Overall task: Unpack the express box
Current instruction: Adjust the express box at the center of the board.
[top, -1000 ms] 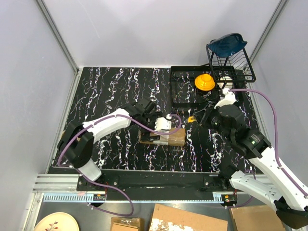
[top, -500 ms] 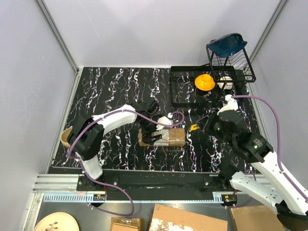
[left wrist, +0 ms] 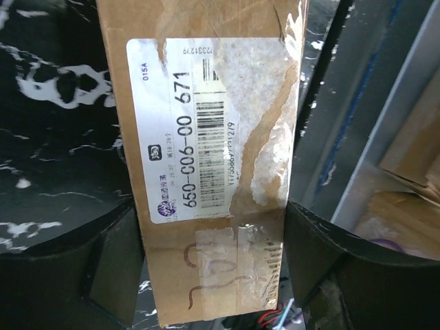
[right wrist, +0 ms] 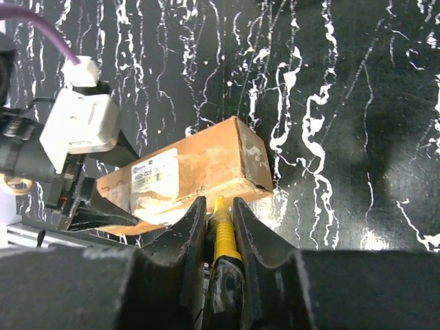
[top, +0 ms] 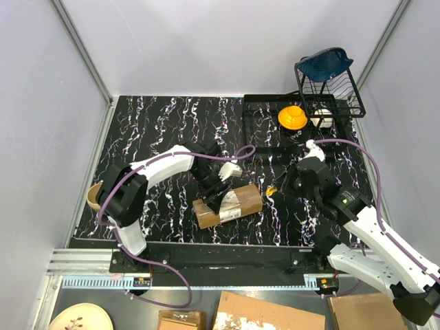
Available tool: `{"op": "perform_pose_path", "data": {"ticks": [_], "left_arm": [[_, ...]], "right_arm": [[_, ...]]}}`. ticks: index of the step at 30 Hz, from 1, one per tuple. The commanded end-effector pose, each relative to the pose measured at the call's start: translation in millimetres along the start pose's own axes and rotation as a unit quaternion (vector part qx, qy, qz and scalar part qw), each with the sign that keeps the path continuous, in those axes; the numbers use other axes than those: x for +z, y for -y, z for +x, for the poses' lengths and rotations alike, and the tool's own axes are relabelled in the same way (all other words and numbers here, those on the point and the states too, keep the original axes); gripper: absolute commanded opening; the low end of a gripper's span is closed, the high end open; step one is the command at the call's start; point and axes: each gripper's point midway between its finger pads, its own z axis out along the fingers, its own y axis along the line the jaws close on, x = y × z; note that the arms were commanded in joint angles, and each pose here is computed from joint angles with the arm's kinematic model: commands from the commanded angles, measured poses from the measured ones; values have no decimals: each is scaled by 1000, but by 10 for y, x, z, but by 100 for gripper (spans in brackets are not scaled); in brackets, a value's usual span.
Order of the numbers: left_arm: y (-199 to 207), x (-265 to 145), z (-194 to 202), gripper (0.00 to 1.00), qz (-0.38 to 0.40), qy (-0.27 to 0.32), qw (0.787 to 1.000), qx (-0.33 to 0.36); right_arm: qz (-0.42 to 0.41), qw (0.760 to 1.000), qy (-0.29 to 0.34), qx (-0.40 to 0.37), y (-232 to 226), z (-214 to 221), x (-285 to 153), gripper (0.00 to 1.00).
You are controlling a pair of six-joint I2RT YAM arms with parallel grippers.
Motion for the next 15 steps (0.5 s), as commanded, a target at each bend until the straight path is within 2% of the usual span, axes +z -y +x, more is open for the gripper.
{"op": "perform_pose_path", "data": {"ticks": [1,5,7,11,15], "left_arm": [[263,24,46,64,85,-13,994,-63],[394,33,83,66,165,-26,982,-87],[344,47,107,68,176,-35,980,-83],[244,-17,51,71,165,-34,985,-35],[159,-172,-76,75,143,-23,989,6]], "right_arm": [[-65,997,29,-24,-255,-173,-33,0],[-111,991,36,-72,-463,-257,-90,0],[-127,986,42,-101,-582,-350,-106,0],[-142,978,61,-137,-720,-509,-182,0],[-102,980,86,-147,-613,-660,-145,0]]}}
